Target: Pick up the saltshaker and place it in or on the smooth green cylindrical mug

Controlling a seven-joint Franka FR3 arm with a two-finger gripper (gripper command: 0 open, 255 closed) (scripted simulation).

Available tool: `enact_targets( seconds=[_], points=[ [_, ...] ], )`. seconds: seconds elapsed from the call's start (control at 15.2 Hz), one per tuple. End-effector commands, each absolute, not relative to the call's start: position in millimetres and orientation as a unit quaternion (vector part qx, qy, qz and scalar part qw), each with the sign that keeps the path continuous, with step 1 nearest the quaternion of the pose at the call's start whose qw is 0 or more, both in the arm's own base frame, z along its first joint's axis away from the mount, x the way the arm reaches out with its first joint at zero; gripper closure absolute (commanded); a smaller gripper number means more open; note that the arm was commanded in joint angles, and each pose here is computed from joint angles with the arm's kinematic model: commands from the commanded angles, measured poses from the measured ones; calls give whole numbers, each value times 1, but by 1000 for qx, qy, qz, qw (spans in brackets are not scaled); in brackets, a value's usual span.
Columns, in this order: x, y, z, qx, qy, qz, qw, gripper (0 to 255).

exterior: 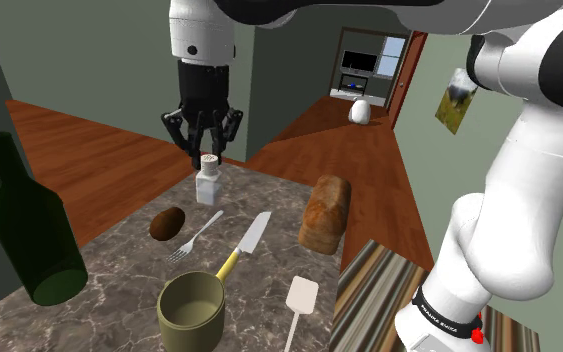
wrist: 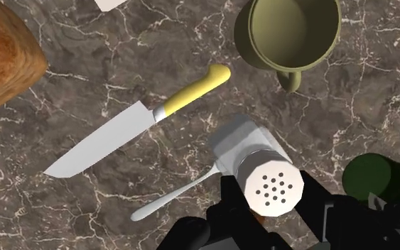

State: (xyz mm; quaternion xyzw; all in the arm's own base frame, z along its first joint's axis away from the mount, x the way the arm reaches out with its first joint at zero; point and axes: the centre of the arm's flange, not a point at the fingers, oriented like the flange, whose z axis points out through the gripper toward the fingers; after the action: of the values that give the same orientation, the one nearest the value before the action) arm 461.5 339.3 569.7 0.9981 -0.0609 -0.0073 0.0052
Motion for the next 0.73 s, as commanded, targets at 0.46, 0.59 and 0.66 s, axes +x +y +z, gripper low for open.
enact_targets(
  seconds=[0.46, 0.59, 0.66],
  points=[
    [388, 433, 583, 998, -62, -7, 5, 255],
    [382, 440, 579, 998, -62, -7, 5, 255],
    [382, 440, 574, 998, -62, -7, 5, 255]
  ],
)
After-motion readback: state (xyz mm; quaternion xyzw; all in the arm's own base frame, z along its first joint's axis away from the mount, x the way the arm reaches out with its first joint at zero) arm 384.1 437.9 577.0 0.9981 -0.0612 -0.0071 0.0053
